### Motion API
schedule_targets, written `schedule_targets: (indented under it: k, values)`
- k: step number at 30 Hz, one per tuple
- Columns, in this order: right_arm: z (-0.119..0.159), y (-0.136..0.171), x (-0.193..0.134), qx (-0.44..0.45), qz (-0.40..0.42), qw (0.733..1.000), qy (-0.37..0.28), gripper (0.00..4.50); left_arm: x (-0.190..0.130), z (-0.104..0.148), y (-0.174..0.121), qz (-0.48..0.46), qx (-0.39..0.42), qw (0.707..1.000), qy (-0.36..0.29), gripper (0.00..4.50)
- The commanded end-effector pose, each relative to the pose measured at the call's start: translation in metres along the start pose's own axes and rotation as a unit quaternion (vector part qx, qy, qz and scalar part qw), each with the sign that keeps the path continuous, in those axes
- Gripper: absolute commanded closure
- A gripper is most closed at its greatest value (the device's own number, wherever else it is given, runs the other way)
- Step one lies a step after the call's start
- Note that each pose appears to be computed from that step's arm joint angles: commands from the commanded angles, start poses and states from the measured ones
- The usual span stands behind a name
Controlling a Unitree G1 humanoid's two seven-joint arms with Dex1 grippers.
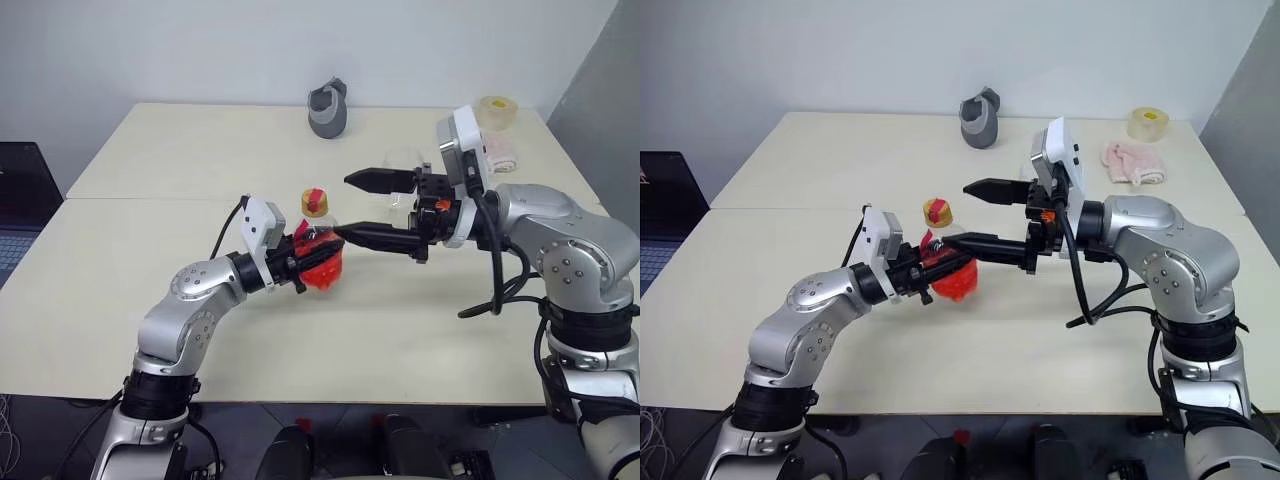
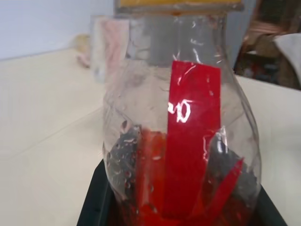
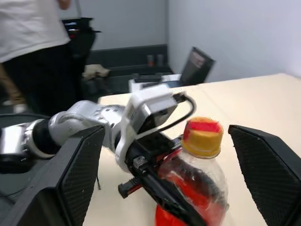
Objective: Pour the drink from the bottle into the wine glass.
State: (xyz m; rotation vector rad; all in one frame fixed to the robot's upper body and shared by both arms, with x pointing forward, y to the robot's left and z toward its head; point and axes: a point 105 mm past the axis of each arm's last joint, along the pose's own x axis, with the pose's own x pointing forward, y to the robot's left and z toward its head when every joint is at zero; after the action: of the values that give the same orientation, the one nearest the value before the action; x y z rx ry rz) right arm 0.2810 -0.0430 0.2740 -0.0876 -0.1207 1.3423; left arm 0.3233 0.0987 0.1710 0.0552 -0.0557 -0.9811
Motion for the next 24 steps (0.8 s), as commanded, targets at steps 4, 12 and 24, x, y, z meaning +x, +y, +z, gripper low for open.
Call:
schedule_targets:
  k: [4,12,24]
  values:
    - [0.007,-0.009,0.008,-0.025,-0.078,0.996,-0.034,0.00,0.020,0.027,0.019,0.027,0.039,0.997,-0.062,3.37]
    - [0.008,-0.022,0.024,-0.053,-0.124,0.990,-0.033,0.00,0.031,0.027,0.013,-0.002,0.046,0.996,-0.072,3.44]
    - [0.004,-0.023,0.044,-0.053,-0.122,0.991,-0.024,0.00,0.037,0.024,0.003,-0.029,0.047,0.996,-0.066,3.46]
